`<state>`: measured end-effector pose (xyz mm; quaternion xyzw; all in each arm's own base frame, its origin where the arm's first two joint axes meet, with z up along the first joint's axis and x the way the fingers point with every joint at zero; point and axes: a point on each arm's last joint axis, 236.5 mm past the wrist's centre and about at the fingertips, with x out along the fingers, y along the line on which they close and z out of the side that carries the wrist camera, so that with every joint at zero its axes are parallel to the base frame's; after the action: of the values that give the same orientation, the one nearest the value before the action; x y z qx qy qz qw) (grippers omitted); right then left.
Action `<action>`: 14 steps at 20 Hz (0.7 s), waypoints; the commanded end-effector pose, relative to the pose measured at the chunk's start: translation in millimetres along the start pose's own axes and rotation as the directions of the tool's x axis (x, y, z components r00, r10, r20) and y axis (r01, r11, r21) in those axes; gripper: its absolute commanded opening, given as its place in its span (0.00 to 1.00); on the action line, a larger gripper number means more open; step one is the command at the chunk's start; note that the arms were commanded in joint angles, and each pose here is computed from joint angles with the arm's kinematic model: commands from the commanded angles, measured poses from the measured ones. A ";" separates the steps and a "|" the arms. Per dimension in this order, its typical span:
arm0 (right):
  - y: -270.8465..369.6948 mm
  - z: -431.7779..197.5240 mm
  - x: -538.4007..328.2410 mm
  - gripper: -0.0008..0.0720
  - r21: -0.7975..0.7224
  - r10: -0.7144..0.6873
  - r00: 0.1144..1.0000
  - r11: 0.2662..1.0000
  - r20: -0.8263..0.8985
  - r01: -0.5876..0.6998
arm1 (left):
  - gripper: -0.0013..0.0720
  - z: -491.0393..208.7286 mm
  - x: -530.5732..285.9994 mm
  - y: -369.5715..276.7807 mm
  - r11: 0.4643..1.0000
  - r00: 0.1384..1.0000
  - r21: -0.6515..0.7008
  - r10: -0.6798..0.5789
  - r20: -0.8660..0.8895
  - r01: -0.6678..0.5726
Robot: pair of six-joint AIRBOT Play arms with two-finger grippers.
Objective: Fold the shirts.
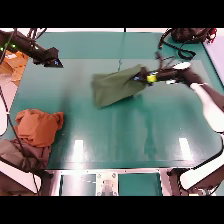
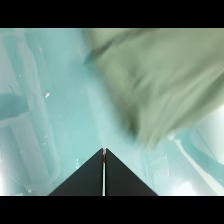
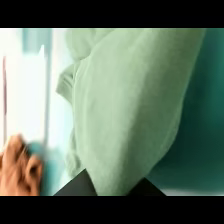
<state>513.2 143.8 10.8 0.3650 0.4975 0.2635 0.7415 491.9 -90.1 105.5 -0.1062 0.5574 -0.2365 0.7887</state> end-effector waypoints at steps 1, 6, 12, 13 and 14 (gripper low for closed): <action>-48.2 48.9 -133.7 0.03 0.101 -0.147 0.968 0.987 0.202 0.129 | 0.05 -2.3 -0.4 -0.4 1.000 1.000 0.002 -0.001 -0.009 0.001; -166.7 11.0 -337.3 0.03 0.422 -0.436 0.813 0.867 0.387 0.264 | 0.05 -2.2 -0.3 -0.5 1.000 1.000 0.002 -0.001 -0.009 0.001; -279.9 -145.0 -457.7 0.03 0.806 -0.696 0.597 0.577 0.399 0.135 | 0.05 -0.2 -0.3 -0.2 1.000 1.000 0.002 0.000 0.000 0.000; -290.8 -170.8 -458.4 0.03 0.843 -0.709 0.589 0.531 0.387 0.085 | 0.05 -0.3 -0.3 -0.2 1.000 1.000 0.002 0.000 -0.001 0.000; -299.8 -191.6 -452.8 0.03 0.868 -0.711 0.596 0.495 0.373 0.048 | 0.05 -0.3 -0.4 -0.1 1.000 1.000 0.002 0.000 -0.001 0.000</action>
<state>250.3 -312.9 4.3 0.5431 0.3401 -0.2606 0.7221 491.2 -90.1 105.3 -0.1055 0.5586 -0.2373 0.7877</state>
